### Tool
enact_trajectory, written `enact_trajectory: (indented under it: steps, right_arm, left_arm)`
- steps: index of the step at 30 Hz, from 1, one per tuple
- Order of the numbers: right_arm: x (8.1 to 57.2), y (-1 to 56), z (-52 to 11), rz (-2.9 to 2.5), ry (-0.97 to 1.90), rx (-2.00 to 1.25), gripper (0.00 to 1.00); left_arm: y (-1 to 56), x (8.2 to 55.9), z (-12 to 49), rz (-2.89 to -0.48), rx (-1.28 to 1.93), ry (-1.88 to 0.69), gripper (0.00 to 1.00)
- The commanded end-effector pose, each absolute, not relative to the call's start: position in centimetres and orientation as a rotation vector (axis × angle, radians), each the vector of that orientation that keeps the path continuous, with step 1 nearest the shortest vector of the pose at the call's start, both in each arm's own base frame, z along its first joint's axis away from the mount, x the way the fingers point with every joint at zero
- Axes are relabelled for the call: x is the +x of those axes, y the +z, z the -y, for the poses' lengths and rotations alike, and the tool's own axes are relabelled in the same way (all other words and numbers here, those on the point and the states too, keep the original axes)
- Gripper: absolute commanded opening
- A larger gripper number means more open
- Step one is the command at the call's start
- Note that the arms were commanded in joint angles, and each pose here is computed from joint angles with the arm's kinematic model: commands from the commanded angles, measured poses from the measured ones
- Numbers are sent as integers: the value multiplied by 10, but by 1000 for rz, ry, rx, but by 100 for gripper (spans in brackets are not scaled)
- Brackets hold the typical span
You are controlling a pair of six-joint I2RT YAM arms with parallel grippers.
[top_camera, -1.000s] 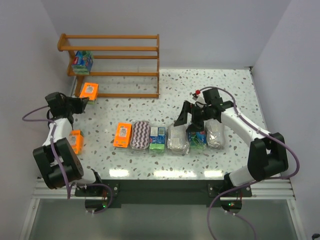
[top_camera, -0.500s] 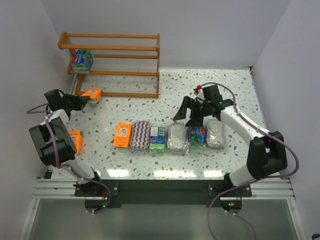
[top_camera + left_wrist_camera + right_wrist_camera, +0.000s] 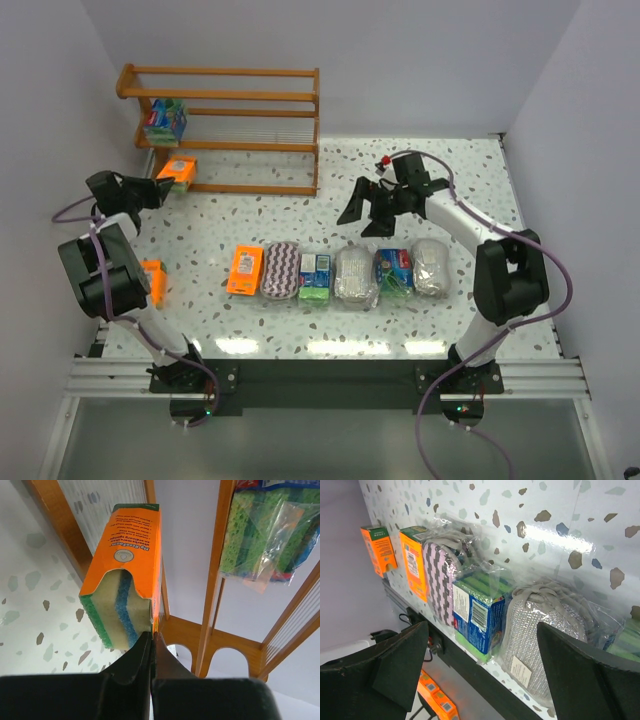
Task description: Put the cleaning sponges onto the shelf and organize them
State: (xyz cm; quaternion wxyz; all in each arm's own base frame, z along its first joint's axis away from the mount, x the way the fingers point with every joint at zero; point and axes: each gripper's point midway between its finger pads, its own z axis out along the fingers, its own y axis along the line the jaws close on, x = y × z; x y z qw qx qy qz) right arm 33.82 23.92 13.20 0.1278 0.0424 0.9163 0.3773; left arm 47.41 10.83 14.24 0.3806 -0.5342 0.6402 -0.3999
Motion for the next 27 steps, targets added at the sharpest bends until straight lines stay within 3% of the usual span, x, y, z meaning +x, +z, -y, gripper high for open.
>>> enact_trajectory:
  steps: [1, 13, 27]
  right_arm:
    - [347, 146, -246, -2614, 1136, 73, 93]
    - [347, 157, -247, -2597, 1148, 66, 92]
    - [345, 162, -246, -2602, 1138, 43, 93]
  left_arm:
    - [177, 493, -122, -1588, -1245, -1016, 0]
    - [139, 539, -151, -1530, -1296, -1001, 0]
    - [98, 558, -127, -1550, -1352, -1069, 0]
